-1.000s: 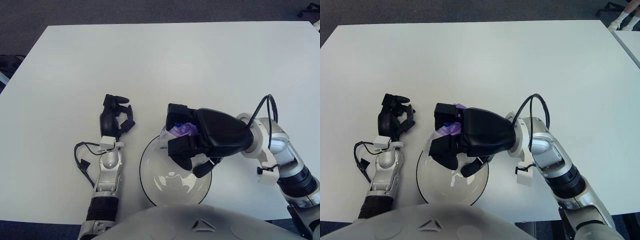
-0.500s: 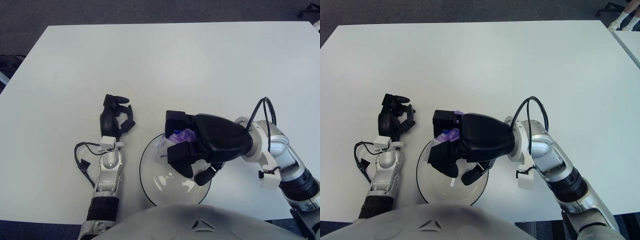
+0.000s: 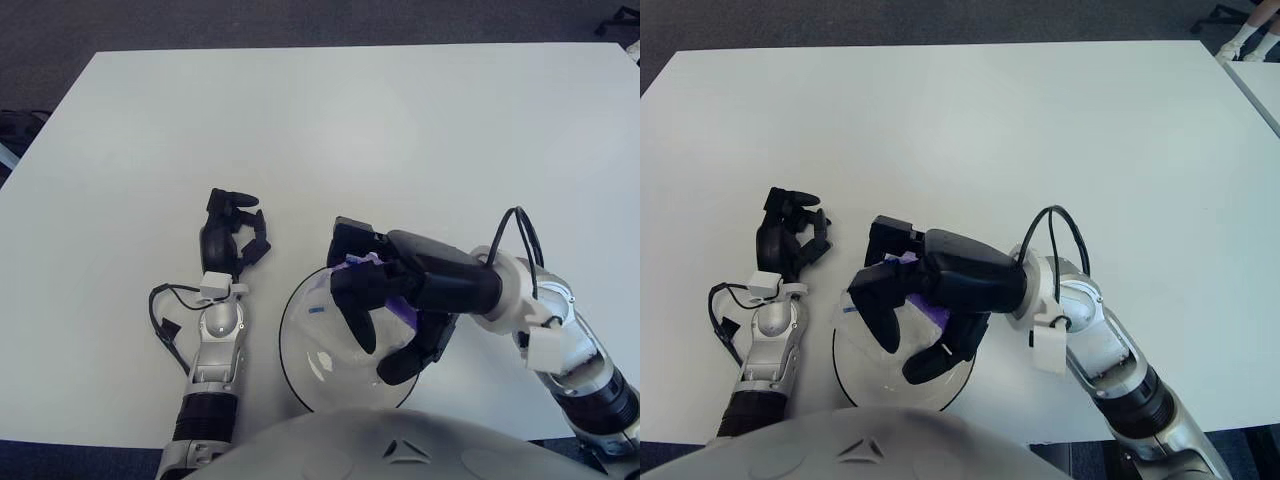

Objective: Put the tissue paper into the plate.

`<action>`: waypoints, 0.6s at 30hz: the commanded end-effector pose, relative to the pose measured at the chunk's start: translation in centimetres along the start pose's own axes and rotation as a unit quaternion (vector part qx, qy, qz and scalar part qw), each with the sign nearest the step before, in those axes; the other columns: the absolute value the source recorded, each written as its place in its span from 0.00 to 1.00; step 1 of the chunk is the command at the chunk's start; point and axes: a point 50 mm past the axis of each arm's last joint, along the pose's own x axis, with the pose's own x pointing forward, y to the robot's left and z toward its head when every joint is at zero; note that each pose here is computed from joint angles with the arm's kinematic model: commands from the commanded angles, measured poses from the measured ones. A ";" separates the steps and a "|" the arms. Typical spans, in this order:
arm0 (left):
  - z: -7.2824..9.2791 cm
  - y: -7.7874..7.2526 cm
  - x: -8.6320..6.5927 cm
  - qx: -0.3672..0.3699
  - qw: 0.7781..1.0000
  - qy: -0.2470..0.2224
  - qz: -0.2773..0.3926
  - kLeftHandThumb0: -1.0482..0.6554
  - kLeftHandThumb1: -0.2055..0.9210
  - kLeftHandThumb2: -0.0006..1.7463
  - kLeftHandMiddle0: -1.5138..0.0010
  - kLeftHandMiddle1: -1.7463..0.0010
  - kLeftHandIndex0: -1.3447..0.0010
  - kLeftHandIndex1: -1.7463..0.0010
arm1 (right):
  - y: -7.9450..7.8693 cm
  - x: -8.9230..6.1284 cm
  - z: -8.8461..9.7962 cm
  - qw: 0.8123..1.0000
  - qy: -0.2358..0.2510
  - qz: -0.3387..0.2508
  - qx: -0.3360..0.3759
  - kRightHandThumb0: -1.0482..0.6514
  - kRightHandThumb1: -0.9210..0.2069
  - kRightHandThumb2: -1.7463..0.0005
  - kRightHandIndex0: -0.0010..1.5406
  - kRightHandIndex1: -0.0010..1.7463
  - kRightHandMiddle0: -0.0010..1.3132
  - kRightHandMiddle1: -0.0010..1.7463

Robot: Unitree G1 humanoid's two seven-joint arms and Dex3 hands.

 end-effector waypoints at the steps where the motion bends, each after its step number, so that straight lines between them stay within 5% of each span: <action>1: -3.8 0.0 -2.5 0.019 0.995 0.098 -0.007 0.39 0.74 0.54 0.63 0.00 0.72 0.00 | -0.6 1.4 0.5 1.000 -0.004 0.004 -0.003 0.57 0.57 0.24 0.47 1.00 0.39 0.95; 7: -3.8 0.1 -2.4 0.022 0.995 0.097 -0.006 0.39 0.74 0.54 0.63 0.00 0.72 0.00 | -0.3 1.2 0.5 0.997 0.049 0.045 -0.031 0.61 0.38 0.38 0.25 0.96 0.33 0.98; 10: -3.8 0.1 -2.4 0.024 0.995 0.095 -0.005 0.39 0.74 0.54 0.63 0.00 0.72 0.00 | -0.3 1.0 0.6 0.996 0.071 0.049 -0.038 0.61 0.21 0.50 0.16 0.99 0.20 0.99; 13: -3.8 0.1 -2.4 0.026 0.995 0.093 -0.006 0.38 0.73 0.54 0.62 0.00 0.72 0.00 | -0.4 0.9 0.7 0.995 0.080 0.050 -0.044 0.47 0.18 0.54 0.05 0.84 0.22 1.00; 18: -3.8 0.1 -2.3 0.030 0.995 0.093 -0.009 0.38 0.73 0.54 0.63 0.00 0.72 0.00 | -0.3 0.9 0.8 0.991 0.085 0.069 -0.078 0.38 0.04 0.63 0.01 0.59 0.14 0.95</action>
